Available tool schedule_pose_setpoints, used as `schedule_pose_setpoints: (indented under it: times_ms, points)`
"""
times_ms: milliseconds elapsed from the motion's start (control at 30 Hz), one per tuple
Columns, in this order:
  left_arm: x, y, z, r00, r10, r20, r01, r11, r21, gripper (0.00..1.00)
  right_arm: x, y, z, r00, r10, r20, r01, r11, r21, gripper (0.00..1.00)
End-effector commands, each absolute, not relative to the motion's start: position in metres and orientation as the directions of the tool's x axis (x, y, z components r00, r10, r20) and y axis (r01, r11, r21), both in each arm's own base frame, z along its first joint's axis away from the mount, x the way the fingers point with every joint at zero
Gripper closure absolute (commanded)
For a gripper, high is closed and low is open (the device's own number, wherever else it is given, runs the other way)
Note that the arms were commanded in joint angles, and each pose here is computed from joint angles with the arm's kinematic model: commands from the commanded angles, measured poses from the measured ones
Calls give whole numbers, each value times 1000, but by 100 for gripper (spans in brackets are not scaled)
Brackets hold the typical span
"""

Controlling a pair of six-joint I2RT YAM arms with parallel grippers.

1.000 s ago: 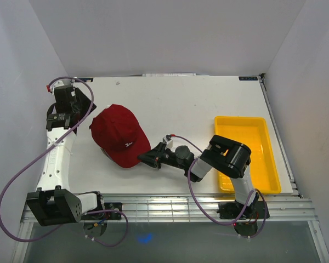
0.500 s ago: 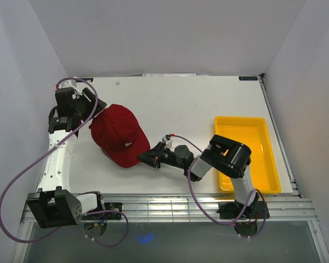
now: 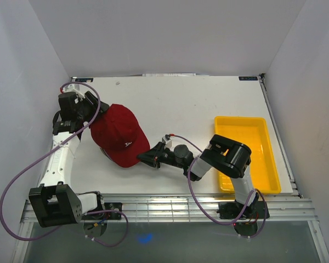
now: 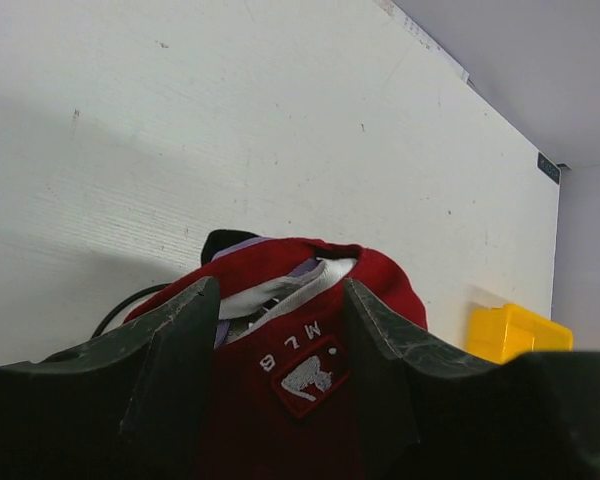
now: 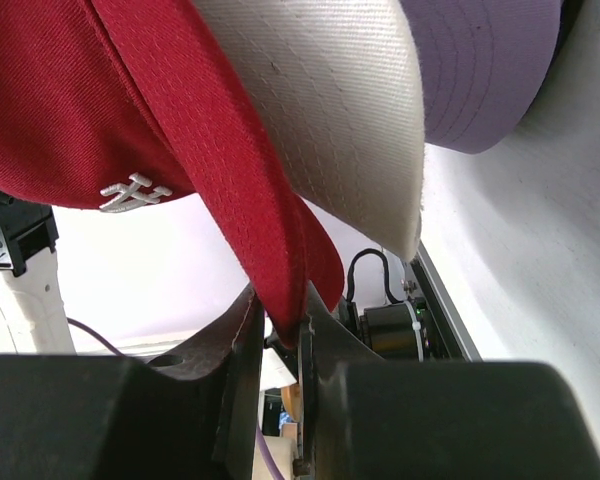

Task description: Stack the hats

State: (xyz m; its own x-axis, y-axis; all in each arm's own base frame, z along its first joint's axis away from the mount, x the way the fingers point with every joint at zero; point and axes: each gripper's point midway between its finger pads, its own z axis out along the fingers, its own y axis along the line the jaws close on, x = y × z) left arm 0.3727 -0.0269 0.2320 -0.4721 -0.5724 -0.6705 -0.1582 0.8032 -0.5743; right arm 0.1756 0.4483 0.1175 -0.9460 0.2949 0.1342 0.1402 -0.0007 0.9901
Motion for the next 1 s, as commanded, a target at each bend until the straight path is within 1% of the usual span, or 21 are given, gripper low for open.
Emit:
schedule_pose_setpoints:
  times_ms: [0, 267, 533, 600, 667, 700, 733, 833, 967]
  points:
    - [349, -18, 175, -579, -559, -594, -287, 821, -494, 39, 171, 434, 43, -917, 346, 196, 281, 213, 936, 92]
    - [347, -16, 168, -583, -565, -584, -307, 819, -485, 39, 168, 426, 21, -911, 356, 207, 308, 256, 916, 92]
    - [350, -13, 183, -562, -561, -608, -300, 823, -482, 37, 167, 423, 18, -912, 351, 213, 315, 267, 911, 92]
    - [350, -15, 188, -561, -559, -611, -290, 824, -487, 35, 167, 422, 18, -912, 351, 213, 316, 269, 910, 89]
    - [351, -16, 194, -557, -553, -619, -273, 826, -493, 33, 168, 421, 19, -912, 352, 211, 315, 271, 909, 85]
    - [351, -16, 199, -548, -550, -630, -265, 829, -493, 33, 168, 422, 20, -913, 350, 210, 313, 270, 910, 83]
    - [351, -16, 201, -546, -546, -636, -260, 832, -491, 31, 167, 422, 21, -914, 348, 208, 310, 272, 911, 77]
    - [353, -13, 208, -538, -538, -649, -258, 838, -481, 30, 168, 423, 23, -917, 345, 202, 305, 278, 911, 68]
    - [355, -13, 218, -524, -536, -662, -246, 839, -485, 29, 168, 422, 31, -919, 345, 190, 293, 276, 915, 61]
